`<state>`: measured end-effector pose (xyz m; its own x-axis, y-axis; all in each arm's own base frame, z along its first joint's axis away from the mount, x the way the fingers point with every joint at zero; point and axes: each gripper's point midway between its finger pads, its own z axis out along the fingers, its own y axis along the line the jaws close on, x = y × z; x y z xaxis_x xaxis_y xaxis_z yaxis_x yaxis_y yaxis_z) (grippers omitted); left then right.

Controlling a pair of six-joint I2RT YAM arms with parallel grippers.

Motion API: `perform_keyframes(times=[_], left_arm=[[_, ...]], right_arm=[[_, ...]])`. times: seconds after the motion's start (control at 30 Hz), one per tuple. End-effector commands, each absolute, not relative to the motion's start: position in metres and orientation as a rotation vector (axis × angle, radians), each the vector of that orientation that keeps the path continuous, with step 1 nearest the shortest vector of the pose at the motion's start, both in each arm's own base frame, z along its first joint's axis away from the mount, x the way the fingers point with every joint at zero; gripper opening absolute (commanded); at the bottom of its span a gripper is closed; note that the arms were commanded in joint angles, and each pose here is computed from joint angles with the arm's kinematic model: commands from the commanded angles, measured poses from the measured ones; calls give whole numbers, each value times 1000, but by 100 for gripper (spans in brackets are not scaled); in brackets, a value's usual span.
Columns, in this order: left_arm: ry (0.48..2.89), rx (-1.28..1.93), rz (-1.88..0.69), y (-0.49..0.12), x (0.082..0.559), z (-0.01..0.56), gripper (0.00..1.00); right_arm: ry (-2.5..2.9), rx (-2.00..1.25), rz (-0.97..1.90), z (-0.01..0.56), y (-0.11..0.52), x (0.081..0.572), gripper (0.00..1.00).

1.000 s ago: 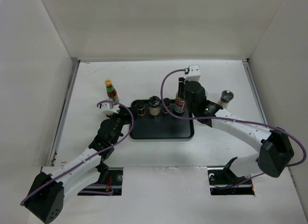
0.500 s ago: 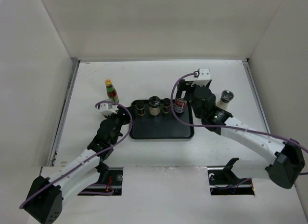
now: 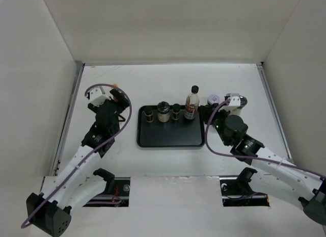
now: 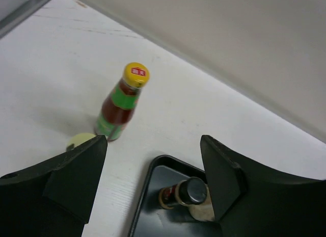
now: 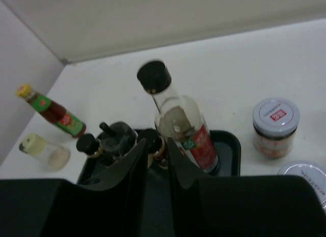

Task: Organize the condiment bottles

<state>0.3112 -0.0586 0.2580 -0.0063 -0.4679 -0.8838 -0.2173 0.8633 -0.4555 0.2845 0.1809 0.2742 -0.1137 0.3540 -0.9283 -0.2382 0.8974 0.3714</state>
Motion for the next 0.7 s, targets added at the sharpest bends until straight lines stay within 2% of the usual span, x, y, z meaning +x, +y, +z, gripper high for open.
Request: perform_keyframes(times=[0.0, 0.17, 0.27, 0.57, 0.67], left_arm=[[1671, -571, -45, -39, 321, 254, 73], [1731, -553, 2, -41, 357, 262, 73], [1760, -551, 11, -41, 371, 260, 73], [1821, -557, 59, -31, 399, 240, 69], [1820, -547, 42, -36, 411, 241, 63]], right_arm=[[1600, 101, 613, 266, 195, 278, 34], [1643, 99, 649, 238, 201, 277, 62], [1631, 111, 669, 236, 200, 281, 72], [1654, 88, 678, 230, 208, 282, 77], [1655, 87, 679, 230, 208, 282, 78]])
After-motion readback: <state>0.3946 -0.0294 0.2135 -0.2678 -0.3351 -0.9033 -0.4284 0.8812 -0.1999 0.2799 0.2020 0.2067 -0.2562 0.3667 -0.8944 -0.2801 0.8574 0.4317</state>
